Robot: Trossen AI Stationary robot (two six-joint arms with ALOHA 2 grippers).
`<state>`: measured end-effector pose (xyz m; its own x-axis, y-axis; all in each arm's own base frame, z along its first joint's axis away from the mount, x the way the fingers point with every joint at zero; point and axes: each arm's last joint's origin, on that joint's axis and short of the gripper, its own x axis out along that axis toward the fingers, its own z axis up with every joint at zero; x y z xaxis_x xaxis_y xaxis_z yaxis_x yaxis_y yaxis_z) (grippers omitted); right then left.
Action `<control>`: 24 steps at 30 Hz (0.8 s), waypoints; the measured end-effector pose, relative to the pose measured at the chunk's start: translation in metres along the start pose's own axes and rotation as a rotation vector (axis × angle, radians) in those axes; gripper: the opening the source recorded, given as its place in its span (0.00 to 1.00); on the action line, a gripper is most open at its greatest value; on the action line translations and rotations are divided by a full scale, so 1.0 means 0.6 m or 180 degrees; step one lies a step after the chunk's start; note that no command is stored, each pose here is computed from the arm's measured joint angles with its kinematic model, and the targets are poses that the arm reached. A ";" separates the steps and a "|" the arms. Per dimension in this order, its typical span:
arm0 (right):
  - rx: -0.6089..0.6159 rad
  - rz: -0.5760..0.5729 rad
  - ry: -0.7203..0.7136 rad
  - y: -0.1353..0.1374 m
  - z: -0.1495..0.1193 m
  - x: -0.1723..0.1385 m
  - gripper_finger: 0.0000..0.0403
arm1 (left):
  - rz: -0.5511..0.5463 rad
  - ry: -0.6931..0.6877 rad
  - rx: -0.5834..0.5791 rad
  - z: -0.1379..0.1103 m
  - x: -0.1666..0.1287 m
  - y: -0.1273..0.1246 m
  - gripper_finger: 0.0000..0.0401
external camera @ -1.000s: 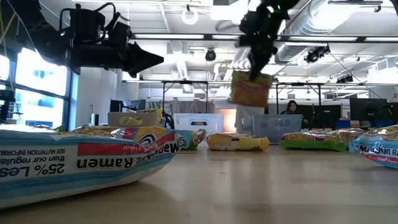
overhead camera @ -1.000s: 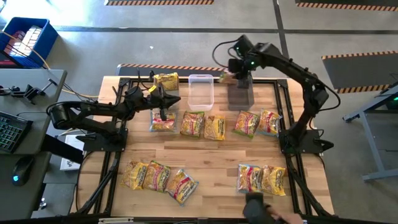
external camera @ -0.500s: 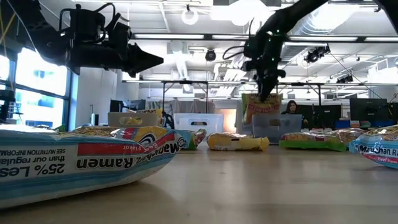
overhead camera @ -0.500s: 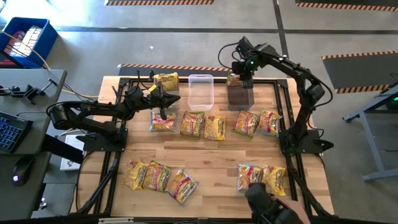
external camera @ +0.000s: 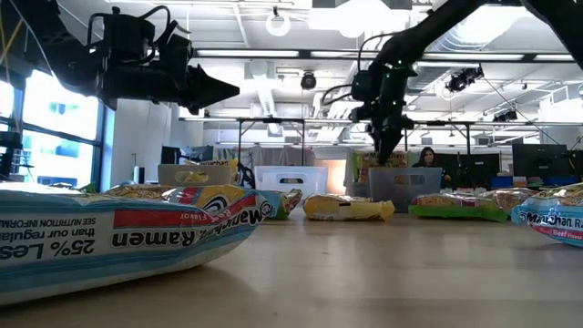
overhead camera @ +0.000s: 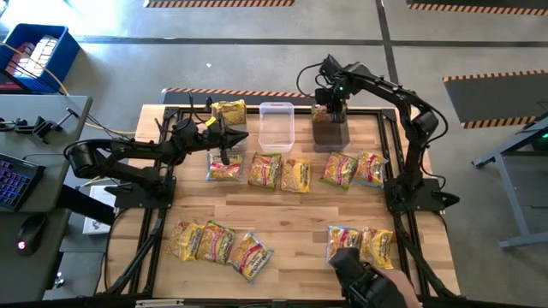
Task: Sort Maruchan noodles
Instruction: Put the bottom middle green noodle pack into the transparent black bin
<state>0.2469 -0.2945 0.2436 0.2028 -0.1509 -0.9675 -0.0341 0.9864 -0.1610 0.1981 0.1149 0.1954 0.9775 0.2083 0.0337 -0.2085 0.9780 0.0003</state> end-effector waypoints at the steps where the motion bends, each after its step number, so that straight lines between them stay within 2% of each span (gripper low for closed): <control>1: -0.0005 0.0001 0.0006 -0.001 0.000 0.004 0.20 | 0.0000 -0.0001 -0.0005 0.000 0.000 0.000 0.00; 16: 0.0055 -0.0084 0.0071 -0.008 0.003 0.020 0.21 | 0.0001 0.0000 -0.0006 0.000 0.000 0.000 0.00; 20: 0.0087 -0.0164 0.0139 -0.009 0.003 0.020 0.26 | 0.0001 0.0010 -0.0010 -0.001 0.000 0.000 0.00; 24: 0.0169 -0.0259 0.0126 -0.012 0.006 0.020 0.35 | 0.0002 0.0041 -0.0022 -0.002 0.000 0.000 0.00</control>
<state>0.2530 -0.3035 0.2337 0.1639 -0.2321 -0.9588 0.0331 0.9727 -0.2299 0.1981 0.1149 0.1941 0.9777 0.2089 0.0208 -0.2088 0.9779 -0.0066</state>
